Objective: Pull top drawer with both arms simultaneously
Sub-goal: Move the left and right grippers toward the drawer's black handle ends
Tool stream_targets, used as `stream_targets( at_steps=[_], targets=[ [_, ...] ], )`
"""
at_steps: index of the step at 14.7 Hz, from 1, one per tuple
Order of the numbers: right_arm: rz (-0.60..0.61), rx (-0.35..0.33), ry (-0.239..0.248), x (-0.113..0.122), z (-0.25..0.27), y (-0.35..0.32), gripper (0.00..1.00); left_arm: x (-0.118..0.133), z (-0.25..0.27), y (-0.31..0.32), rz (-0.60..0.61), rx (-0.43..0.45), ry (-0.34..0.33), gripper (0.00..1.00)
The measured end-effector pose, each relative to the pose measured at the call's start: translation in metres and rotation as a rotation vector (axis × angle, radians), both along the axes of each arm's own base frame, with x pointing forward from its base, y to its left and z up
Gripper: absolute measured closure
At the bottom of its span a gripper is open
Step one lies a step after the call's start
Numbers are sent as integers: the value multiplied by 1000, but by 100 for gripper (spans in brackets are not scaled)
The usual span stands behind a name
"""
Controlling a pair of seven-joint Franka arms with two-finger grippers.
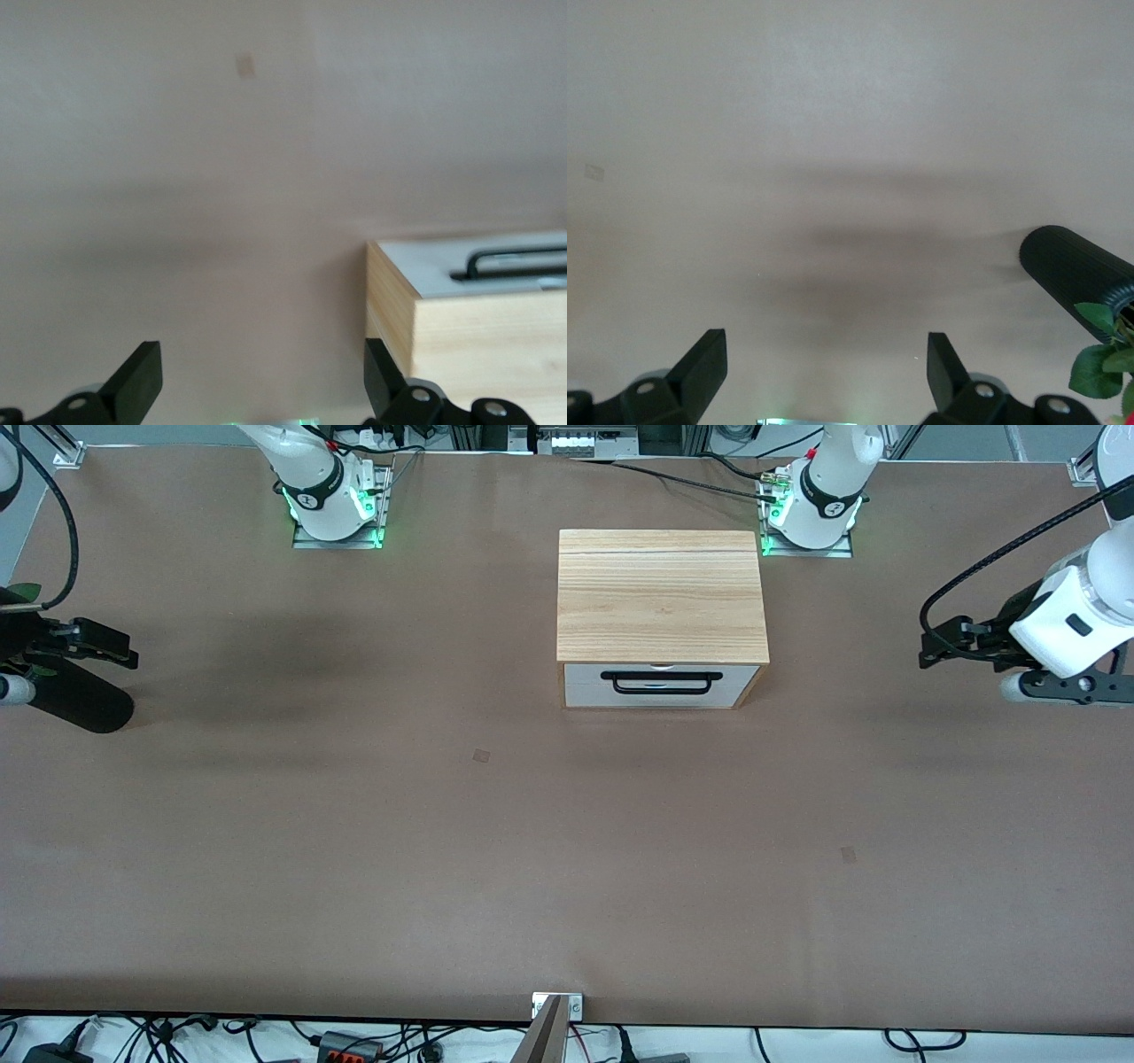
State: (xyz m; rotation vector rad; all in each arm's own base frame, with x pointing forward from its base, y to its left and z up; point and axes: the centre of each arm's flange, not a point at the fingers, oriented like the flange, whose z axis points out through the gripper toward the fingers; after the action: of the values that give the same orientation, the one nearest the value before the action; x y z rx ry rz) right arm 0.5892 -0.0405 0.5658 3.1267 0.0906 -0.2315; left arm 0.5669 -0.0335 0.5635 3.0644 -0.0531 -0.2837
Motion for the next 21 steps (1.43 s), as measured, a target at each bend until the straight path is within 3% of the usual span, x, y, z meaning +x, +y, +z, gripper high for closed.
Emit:
stream_targets(
  at_steps=[2, 5, 9, 11, 15, 18, 21],
  targets=[
    [15, 17, 34, 6, -20, 10, 0, 3, -16, -5, -1, -53, 52, 0],
    [40, 152, 75, 24, -62, 52, 0, 15, -56, -18, -27, -234, 133, 0],
    [-40, 530, 122, 55, -136, 107, 0, 32, -110, -26, -38, -569, 196, 0],
    [-51, 654, 85, 70, -165, 127, 0, 34, -137, -21, -53, -730, 192, 0],
    [-93, 782, -16, 68, -204, 220, 0, 20, -215, -9, -21, -1035, 139, 0],
    [-117, 920, -47, 45, -235, 268, 0, 6, -270, -16, 17, -1162, 122, 0],
    [-93, 1056, -82, 23, -273, 268, 0, -5, -316, -24, 54, -1262, 113, 0]
  ],
)
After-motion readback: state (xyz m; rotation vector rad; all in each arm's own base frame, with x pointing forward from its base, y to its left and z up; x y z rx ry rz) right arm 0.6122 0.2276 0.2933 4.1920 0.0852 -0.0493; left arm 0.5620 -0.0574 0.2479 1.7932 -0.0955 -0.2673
